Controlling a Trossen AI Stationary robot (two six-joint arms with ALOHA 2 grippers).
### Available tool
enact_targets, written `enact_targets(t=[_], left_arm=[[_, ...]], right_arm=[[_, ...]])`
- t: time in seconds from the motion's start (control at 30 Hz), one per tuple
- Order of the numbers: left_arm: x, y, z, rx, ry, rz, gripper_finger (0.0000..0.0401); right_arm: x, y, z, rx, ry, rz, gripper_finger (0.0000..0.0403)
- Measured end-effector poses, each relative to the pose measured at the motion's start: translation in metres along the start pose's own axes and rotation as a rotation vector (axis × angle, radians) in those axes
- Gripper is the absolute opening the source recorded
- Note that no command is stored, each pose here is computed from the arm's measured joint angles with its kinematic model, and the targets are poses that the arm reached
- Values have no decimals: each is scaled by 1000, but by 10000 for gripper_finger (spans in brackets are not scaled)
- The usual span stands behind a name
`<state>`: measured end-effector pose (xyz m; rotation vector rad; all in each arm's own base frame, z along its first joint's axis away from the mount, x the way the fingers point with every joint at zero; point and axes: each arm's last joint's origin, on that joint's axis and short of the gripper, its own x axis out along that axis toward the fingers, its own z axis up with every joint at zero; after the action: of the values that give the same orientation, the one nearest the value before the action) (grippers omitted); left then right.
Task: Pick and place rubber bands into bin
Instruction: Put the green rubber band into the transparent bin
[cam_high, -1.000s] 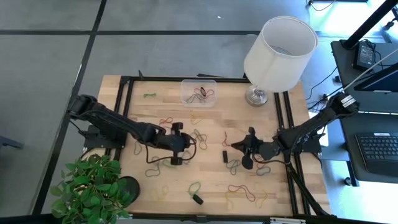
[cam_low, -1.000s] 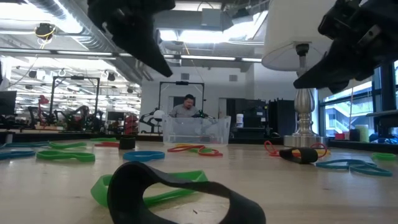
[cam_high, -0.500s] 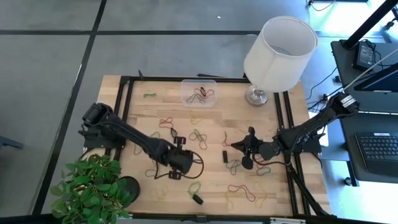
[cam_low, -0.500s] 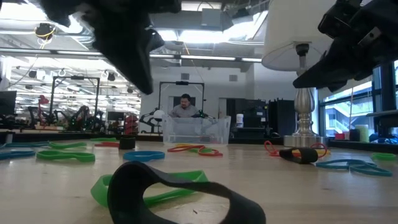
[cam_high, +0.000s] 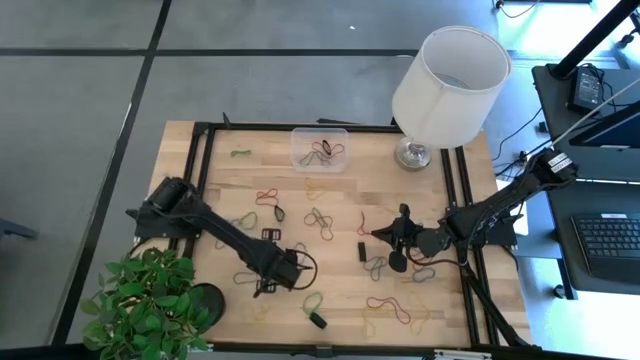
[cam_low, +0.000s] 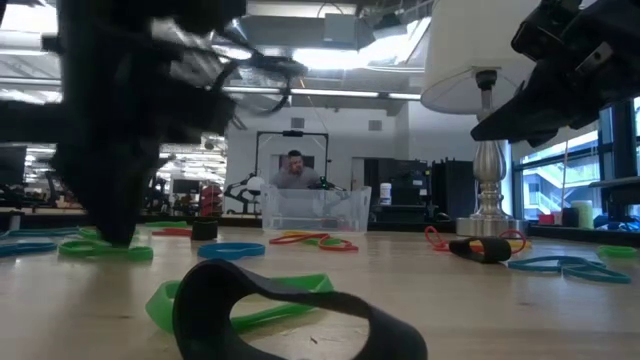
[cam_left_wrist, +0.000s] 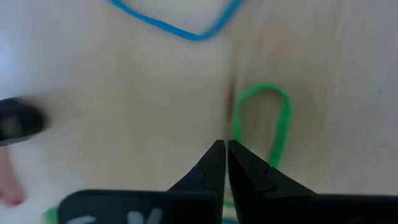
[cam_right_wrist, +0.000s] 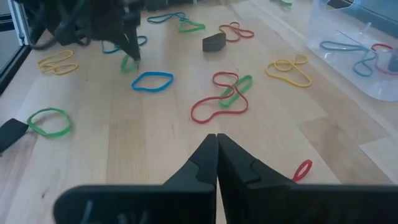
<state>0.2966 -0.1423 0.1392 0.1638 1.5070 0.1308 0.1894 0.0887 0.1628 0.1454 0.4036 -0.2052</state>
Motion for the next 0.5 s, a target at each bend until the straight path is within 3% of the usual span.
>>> enact_targets(t=[0.3,0.5], left_arm=[[11,2,-7,-32,0,-20,44],[-5,5,-6,-45,-48,-51,41]], right_arm=[[0,0,0,1,0,0,6],[0,0,0,1,-1,0,6]])
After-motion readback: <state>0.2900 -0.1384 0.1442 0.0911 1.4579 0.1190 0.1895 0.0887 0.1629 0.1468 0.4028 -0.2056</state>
